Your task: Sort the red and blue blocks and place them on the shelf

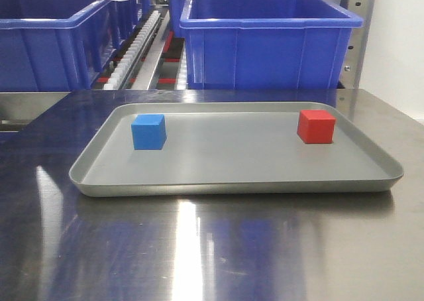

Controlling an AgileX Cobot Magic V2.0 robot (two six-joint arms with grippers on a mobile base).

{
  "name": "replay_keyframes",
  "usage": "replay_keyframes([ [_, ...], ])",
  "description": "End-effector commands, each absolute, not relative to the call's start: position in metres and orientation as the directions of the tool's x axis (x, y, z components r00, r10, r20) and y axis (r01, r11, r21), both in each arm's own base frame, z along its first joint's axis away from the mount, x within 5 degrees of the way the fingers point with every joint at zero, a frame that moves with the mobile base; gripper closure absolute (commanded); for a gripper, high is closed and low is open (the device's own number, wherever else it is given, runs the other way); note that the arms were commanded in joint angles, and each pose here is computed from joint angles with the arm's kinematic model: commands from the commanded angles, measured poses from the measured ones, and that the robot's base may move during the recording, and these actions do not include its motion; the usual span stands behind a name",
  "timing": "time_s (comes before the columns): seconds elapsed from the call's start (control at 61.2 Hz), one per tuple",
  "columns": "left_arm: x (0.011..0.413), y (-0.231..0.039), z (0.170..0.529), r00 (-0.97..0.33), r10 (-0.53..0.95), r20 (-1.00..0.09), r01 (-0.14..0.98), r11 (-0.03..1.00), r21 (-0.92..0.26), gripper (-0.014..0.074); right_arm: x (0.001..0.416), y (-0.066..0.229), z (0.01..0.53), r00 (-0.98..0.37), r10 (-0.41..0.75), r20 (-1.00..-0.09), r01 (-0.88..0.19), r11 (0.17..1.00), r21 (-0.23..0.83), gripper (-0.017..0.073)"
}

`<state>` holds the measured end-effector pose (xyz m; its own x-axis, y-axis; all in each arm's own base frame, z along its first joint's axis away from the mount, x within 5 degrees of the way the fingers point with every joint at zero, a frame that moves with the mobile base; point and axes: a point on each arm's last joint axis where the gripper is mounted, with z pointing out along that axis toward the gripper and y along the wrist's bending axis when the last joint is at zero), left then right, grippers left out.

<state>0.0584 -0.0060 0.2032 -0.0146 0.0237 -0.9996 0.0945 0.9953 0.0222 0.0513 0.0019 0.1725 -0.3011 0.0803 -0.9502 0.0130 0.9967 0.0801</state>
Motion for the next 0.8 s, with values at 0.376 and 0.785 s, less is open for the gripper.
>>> replay_keyframes([
  [0.376,0.0603,-0.0047,0.1983,0.026,0.003,-1.0,0.079,0.997,0.005,0.0447,0.0528,0.0015,0.174,-0.247,0.075,-0.966,0.012,0.997,0.075,0.05],
  [0.785,0.0603,-0.0047,0.1983,0.026,0.003,-1.0,0.079,0.997,0.005,0.0447,0.0528,0.0015,0.174,-0.247,0.075,-0.966,0.012,0.997,0.075,0.05],
])
